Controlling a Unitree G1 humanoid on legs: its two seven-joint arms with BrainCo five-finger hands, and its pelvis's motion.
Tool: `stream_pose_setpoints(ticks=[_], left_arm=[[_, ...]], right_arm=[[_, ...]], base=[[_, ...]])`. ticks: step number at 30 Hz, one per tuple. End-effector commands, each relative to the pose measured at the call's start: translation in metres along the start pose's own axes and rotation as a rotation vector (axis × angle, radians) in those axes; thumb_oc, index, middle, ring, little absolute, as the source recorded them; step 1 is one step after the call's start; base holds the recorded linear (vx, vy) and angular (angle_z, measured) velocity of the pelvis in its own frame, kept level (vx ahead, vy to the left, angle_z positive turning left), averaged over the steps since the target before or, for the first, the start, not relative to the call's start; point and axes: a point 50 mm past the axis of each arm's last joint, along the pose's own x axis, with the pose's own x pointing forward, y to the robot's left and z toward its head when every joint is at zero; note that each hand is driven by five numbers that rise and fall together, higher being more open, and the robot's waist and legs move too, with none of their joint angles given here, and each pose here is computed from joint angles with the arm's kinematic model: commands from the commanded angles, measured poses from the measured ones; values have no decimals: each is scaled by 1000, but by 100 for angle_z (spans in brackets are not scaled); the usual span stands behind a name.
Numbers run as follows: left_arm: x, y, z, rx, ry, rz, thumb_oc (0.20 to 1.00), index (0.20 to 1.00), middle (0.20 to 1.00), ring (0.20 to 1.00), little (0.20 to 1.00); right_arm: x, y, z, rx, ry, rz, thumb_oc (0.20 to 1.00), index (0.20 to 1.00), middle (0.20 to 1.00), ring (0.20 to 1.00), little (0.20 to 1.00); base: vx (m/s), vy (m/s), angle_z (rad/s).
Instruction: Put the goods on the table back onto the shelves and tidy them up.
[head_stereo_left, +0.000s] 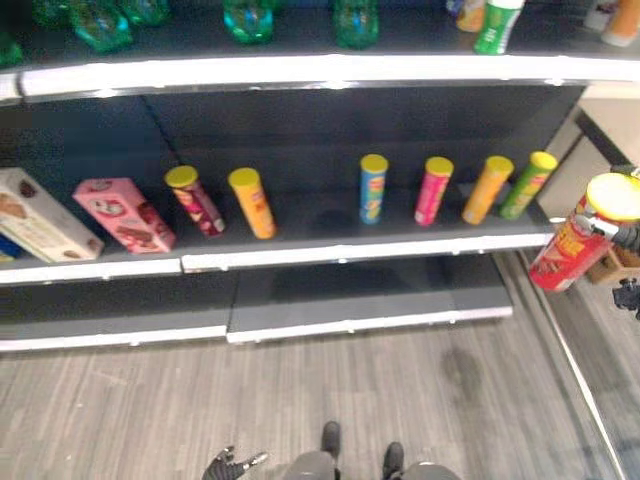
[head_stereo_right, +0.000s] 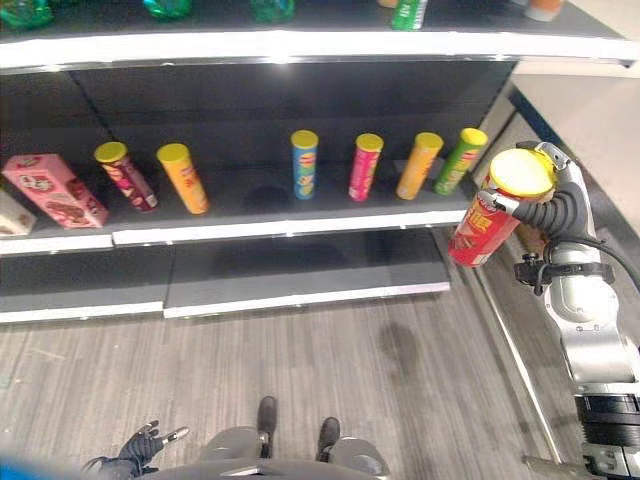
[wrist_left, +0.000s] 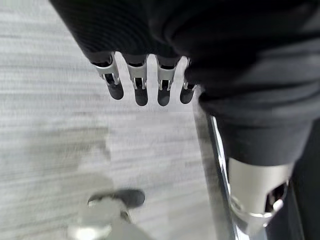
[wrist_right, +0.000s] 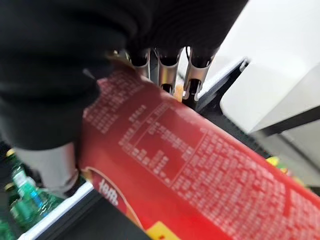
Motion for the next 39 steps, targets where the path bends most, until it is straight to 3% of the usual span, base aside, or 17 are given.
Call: stream_pose_setpoints(ticks=[1,19,39], left_arm=[[1,3,3,4,-12,13,1000,1000,1000,1000,1000],[-1,24,-4,92,22,64,1000,1000,1000,1000,1000],[3,4,9,95,-30,14,1000,1000,1000,1000,1000]], right_arm=[[17,-28,24,-5,-124,-115,200,200,200,200,200],[17,-1,18,36,-77,-59,200,200,200,200,200],[22,-3,39,34,-180,0,200,200,200,200,200]], base=[[69,42,50],[125,326,-11],[111,-104,20]])
